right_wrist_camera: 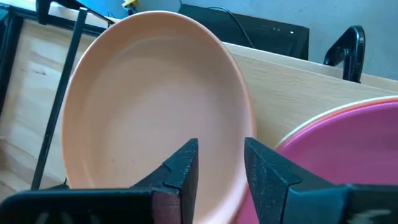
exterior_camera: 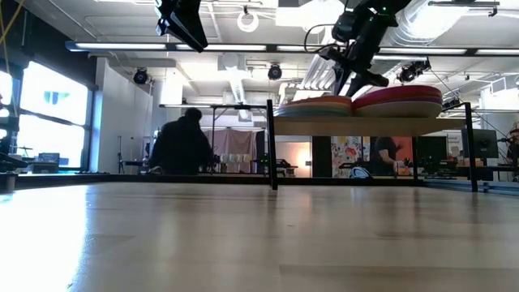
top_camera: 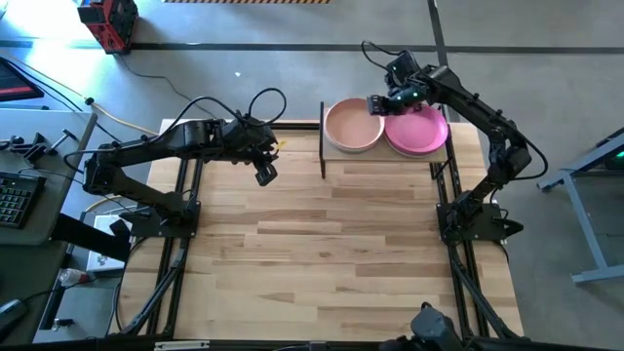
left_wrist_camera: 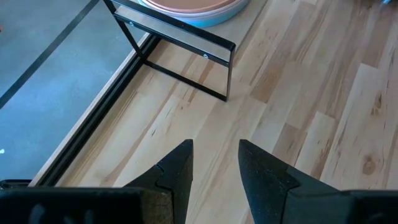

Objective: Place and stack plates onto a shelf
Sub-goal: Stack the light brown plate on the light yellow plate on the shelf

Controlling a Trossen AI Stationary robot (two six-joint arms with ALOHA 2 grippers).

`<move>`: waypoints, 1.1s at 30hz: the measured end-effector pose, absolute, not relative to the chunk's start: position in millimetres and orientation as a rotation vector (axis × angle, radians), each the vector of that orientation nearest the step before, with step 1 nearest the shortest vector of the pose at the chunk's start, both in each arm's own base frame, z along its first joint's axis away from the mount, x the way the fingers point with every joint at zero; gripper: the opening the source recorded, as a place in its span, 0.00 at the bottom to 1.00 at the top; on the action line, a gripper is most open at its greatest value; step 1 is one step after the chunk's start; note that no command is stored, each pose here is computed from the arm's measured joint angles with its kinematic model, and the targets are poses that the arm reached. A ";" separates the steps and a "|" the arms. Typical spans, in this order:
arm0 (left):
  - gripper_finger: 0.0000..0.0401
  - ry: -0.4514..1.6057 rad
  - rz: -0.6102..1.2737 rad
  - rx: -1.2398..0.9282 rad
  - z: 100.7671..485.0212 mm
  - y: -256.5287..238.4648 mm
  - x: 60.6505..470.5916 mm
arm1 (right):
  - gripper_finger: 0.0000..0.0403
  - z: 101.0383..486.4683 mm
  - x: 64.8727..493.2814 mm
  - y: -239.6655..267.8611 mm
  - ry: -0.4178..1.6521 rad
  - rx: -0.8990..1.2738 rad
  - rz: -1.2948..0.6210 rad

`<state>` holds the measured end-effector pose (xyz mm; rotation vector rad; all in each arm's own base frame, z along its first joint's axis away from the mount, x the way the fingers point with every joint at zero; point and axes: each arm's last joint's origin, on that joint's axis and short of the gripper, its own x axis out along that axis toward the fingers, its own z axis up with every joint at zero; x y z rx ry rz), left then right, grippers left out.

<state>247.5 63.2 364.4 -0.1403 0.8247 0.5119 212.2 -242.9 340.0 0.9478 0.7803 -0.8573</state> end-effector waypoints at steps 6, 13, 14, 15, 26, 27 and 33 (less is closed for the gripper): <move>0.29 0.825 0.512 -0.140 364.4 63.2 247.5 | 0.27 340.8 213.1 -244.0 0.764 0.939 -0.858; 0.29 0.827 0.508 -0.131 364.4 63.2 247.5 | 0.27 335.1 223.6 -239.4 0.791 0.960 -0.830; 0.29 0.827 0.508 -0.131 364.4 63.2 247.5 | 0.27 333.5 227.3 -237.6 0.802 0.956 -0.820; 0.29 0.827 0.507 -0.131 364.4 63.1 247.5 | 0.27 332.0 230.5 -236.0 0.811 0.951 -0.814; 0.29 0.828 0.507 -0.130 364.3 63.2 247.5 | 0.27 311.8 252.7 -232.1 0.899 0.946 -0.793; 0.29 0.828 0.507 -0.130 364.3 63.2 247.5 | 0.27 309.9 254.6 -231.8 0.906 0.946 -0.790; 0.29 0.828 0.508 -0.131 364.3 63.2 247.5 | 0.27 305.4 259.8 -230.3 0.924 0.944 -0.781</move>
